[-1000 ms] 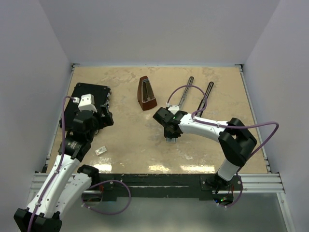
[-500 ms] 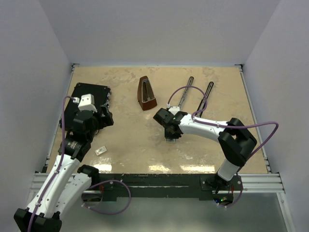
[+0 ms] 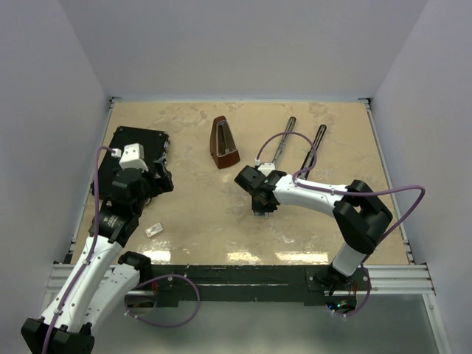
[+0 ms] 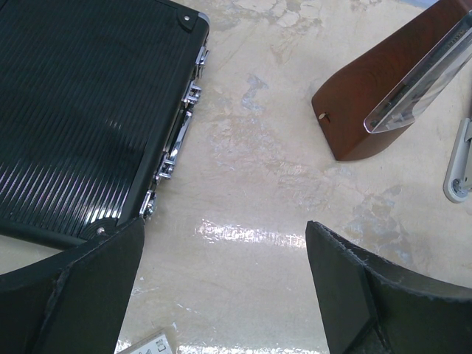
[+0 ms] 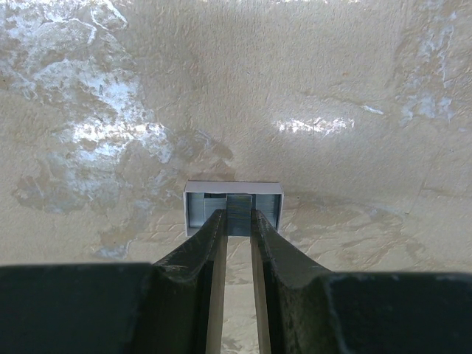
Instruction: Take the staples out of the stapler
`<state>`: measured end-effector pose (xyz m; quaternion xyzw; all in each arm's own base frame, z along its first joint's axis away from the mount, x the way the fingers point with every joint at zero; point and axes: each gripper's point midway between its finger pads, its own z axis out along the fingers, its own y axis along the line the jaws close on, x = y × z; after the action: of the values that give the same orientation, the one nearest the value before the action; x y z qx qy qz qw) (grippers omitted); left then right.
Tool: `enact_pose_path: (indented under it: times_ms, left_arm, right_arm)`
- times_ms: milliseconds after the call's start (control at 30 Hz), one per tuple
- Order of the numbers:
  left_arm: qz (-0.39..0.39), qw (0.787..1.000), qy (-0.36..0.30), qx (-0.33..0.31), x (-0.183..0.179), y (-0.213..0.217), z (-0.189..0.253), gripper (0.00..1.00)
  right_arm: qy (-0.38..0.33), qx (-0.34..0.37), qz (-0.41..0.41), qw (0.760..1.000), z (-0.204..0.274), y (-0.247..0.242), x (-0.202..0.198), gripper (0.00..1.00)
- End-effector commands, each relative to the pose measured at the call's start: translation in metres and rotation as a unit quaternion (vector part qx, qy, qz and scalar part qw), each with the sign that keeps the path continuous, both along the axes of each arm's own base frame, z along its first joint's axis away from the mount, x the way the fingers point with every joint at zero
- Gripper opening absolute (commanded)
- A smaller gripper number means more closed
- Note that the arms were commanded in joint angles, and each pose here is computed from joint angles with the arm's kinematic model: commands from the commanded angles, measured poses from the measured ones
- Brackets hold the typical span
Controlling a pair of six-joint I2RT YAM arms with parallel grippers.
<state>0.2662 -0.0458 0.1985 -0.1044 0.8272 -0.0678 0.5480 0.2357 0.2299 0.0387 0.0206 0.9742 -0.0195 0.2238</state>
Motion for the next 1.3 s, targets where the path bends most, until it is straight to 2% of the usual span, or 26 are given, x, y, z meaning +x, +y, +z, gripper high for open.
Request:
enact_pose_path:
  times_ms: [0,1267]
  left_arm:
    - [0.005,1.000,-0.010,-0.007,0.0018,0.0007,0.0032,0.95]
    - [0.005,1.000,-0.012,-0.007,0.0010,0.0007,0.0033,0.95]
  right_arm:
    - [-0.013,0.008,-0.007,1.000,0.0042,0.0014,0.0045,0.21]
    - [-0.009,-0.006,-0.015,1.000,-0.0008,0.0027,0.0079,0.25]
